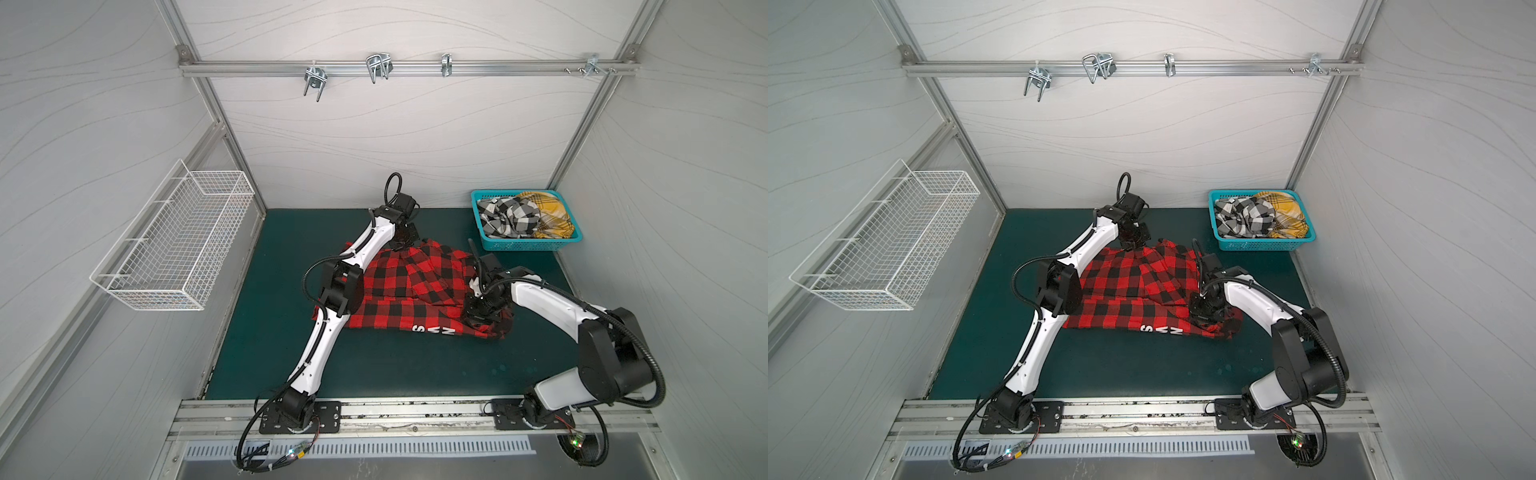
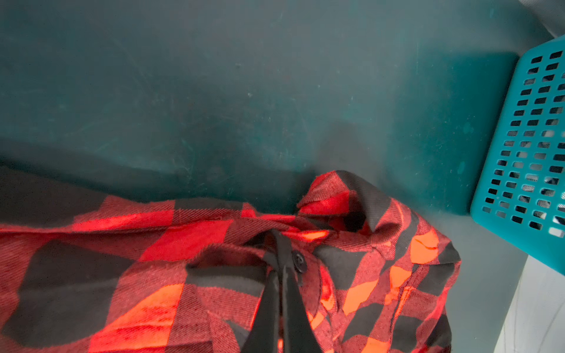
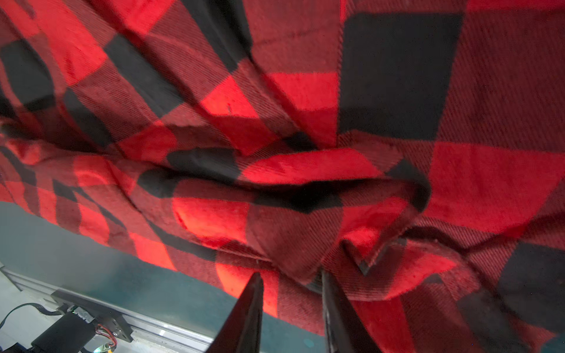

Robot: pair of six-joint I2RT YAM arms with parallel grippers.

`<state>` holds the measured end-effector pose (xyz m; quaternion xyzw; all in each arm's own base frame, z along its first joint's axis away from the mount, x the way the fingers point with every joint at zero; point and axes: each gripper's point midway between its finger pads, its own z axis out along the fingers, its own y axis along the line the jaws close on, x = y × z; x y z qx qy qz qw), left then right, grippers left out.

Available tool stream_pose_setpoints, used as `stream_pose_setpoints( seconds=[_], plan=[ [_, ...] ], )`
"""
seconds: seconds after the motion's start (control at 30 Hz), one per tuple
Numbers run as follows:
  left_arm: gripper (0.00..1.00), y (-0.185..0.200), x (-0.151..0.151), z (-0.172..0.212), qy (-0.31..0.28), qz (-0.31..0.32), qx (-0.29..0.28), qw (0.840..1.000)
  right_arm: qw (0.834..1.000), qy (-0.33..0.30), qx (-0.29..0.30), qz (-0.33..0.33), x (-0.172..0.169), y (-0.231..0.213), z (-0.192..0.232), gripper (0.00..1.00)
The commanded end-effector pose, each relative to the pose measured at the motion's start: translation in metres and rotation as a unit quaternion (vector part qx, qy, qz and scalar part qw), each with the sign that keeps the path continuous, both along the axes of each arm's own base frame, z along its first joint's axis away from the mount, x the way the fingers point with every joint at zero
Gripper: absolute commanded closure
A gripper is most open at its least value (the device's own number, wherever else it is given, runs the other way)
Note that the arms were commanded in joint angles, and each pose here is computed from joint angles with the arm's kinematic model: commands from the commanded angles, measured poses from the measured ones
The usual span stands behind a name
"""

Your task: Fold and stack the long sleeve shirts

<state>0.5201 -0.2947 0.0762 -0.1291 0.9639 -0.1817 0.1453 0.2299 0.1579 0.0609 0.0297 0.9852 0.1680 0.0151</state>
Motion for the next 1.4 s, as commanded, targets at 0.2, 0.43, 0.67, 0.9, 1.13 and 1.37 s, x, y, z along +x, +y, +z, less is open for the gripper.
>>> stream_pose_setpoints(
  seconds=[0.2,0.43,0.67,0.9,1.13,1.37],
  plan=[
    [1.00,0.014,-0.001,0.175,-0.165,0.035,-0.058,0.984,0.995,0.022,0.069,-0.063,-0.017,-0.010,-0.008,0.41],
    [1.00,0.031,-0.048,0.240,-0.224,0.017,-0.101,0.969,0.988,0.021,0.121,-0.095,-0.017,-0.021,0.010,0.32],
    [1.00,0.057,-0.091,0.244,-0.242,0.015,-0.141,0.960,0.974,-0.016,0.182,-0.132,-0.016,-0.011,0.063,0.26],
    [1.00,0.057,-0.130,0.232,-0.203,-0.017,-0.169,0.964,0.946,0.006,0.234,-0.225,0.006,-0.008,0.071,0.20],
    [1.00,0.082,-0.169,0.233,-0.214,-0.001,-0.165,0.963,0.920,0.051,0.261,-0.288,0.036,-0.009,0.047,0.18],
    [1.00,0.085,-0.200,0.220,-0.195,-0.012,-0.192,0.962,0.912,0.076,0.254,-0.312,0.054,-0.008,0.025,0.19]
  ],
)
